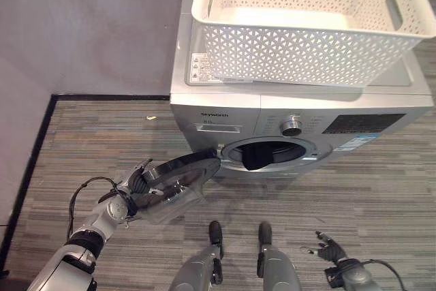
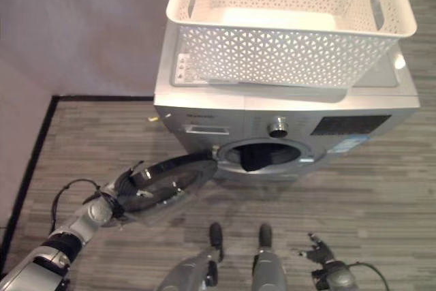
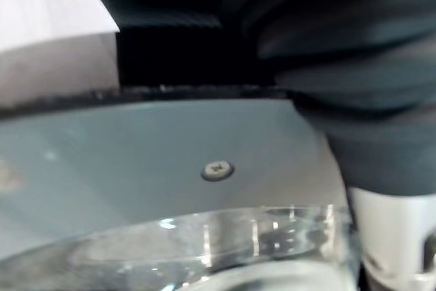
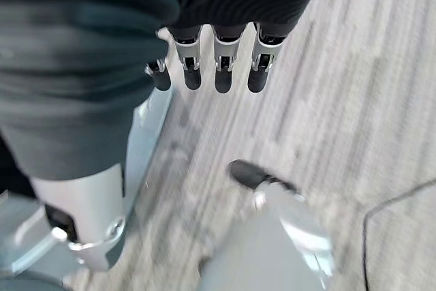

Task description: Grab the laundry basket,head to the washer,open it,put in the laundry and shut it.

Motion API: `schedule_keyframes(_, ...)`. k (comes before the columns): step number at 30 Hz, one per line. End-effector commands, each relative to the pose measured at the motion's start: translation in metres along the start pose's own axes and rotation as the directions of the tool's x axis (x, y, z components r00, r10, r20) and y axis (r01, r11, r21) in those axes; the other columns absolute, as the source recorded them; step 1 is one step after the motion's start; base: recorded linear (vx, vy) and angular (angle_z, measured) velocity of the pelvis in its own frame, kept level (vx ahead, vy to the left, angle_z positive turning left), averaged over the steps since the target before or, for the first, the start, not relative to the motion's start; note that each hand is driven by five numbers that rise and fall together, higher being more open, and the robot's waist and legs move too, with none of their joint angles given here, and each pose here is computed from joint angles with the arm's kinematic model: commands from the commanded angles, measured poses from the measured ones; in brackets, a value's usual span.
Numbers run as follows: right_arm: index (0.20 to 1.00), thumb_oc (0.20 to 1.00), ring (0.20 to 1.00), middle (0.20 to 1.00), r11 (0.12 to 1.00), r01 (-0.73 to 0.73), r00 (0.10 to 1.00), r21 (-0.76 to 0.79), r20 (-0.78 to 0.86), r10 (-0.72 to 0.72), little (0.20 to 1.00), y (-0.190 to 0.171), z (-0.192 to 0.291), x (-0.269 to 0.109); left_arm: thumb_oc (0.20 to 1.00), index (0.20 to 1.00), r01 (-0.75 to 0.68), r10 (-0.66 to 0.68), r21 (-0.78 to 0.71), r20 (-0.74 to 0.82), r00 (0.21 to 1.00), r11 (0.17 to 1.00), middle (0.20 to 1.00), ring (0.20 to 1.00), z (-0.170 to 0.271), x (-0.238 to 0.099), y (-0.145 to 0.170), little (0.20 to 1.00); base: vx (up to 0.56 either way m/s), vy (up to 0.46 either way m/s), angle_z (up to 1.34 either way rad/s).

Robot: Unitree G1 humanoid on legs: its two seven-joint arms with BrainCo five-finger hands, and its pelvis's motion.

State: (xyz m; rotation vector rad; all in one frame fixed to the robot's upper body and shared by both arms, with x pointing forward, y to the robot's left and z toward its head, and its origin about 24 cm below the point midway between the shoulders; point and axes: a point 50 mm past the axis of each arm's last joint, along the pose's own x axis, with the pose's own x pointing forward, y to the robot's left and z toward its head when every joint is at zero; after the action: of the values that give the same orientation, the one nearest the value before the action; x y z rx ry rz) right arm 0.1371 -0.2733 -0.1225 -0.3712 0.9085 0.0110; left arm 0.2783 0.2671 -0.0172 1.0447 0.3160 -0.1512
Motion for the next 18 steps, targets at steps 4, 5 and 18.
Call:
schedule_keyframes(4, 1.000, 1.000, 1.000, 1.000, 0.996, -0.039, 0.983, -0.082, 0.176, 0.053, 1.000, 0.007, 0.036, -0.002, 1.000, 1.000, 0.157, -0.146, 0.031, -0.227, 0.963, 0.987, 1.000, 1.000, -0.042, -0.026, -0.047, 1.000, -0.09, -0.070, -0.27)
schedule_keyframes(5, 1.000, 1.000, 1.000, 1.000, 0.994, -0.041, 0.980, -0.099, 0.192, 0.059, 1.000, 0.006, 0.038, -0.004, 1.000, 1.000, 0.144, -0.136, 0.020, -0.225, 0.965, 0.989, 1.000, 1.000, -0.041, -0.025, -0.046, 1.000, -0.06, -0.078, -0.23)
schedule_keyframes(18, 1.000, 1.000, 1.000, 1.000, 0.966, 0.049, 0.973, -0.255, 0.229, 0.011, 1.000, -0.041, 0.036, -0.024, 1.000, 1.000, -0.077, 0.070, -0.069, -0.095, 0.993, 0.995, 1.000, 1.000, 0.006, 0.010, 0.001, 1.000, -0.28, -0.210, 0.35)
